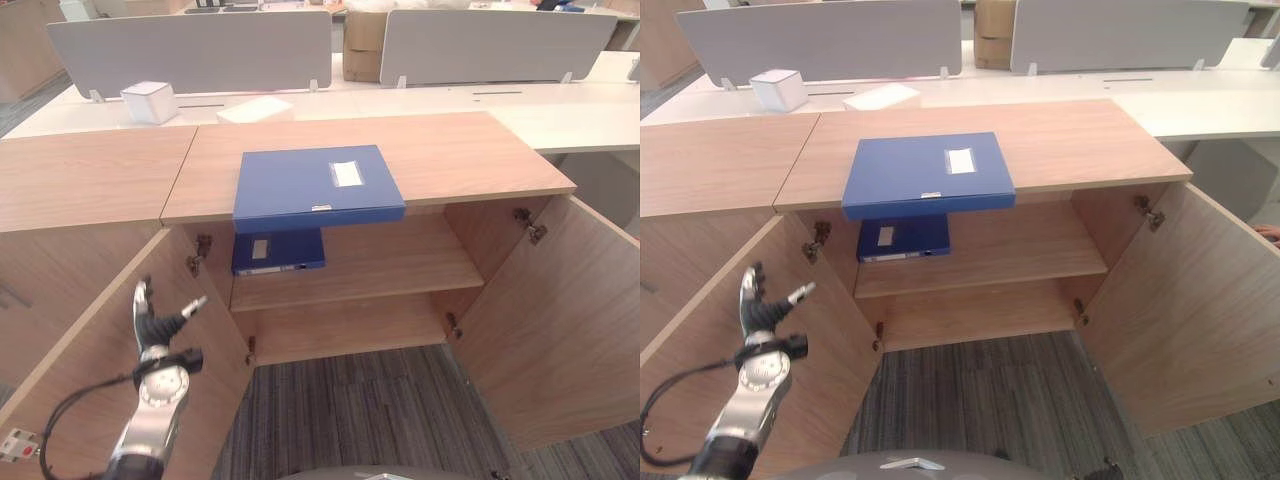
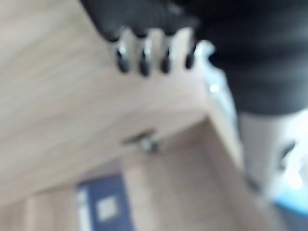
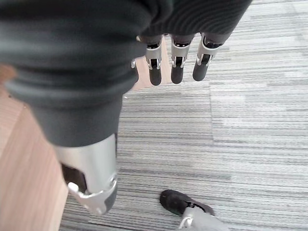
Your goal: Put the empty folder in the office cabinet
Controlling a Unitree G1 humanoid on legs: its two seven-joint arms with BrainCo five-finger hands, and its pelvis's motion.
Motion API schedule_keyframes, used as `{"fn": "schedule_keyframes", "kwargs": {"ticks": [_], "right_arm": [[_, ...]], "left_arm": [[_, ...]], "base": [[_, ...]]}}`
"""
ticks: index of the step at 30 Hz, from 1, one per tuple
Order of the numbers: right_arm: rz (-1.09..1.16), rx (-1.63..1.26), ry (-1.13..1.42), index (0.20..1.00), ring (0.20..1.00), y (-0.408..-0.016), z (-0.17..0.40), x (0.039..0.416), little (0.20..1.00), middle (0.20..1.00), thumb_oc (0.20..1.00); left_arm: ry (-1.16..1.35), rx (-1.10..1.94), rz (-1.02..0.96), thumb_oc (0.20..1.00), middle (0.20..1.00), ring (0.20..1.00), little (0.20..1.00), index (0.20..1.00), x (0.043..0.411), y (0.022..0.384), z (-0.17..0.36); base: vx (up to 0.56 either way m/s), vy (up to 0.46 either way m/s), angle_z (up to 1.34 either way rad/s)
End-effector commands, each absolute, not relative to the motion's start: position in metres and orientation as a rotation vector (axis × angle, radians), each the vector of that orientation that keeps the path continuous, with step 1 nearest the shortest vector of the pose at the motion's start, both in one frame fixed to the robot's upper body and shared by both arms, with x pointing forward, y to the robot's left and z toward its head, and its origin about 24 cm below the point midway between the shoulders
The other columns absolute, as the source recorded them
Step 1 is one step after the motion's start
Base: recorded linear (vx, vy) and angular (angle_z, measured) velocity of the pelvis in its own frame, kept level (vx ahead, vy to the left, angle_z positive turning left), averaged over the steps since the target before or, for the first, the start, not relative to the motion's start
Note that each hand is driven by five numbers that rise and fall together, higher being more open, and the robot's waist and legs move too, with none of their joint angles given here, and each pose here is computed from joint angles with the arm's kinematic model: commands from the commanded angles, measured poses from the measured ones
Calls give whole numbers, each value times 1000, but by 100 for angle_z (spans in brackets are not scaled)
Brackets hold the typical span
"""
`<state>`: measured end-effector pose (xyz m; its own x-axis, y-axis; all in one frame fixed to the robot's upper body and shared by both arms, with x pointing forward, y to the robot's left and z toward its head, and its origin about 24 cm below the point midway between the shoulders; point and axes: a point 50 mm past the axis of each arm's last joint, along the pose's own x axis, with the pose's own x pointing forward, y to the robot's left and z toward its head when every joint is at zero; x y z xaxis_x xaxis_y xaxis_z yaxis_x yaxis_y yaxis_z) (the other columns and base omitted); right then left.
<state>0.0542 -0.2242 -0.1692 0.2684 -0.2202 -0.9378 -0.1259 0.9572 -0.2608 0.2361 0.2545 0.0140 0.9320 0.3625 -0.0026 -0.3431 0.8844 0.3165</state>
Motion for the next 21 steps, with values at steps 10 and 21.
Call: {"fn": "schedule_keyframes", "kwargs": {"ticks": [10, 21], "right_arm": [[7, -331, 1277, 1000, 1000, -216, -170, 72, 1000, 1000, 1000], [15, -337, 1302, 1000, 1000, -218, -171, 67, 1000, 1000, 1000]], "left_arm": [[-212, 828, 128, 1000, 1000, 1000, 1000, 1000, 270, 243, 69], [-299, 1127, 28, 1000, 1000, 1000, 1000, 1000, 281, 231, 80]], "base": [[2, 0, -2], [1, 2, -4]]}}
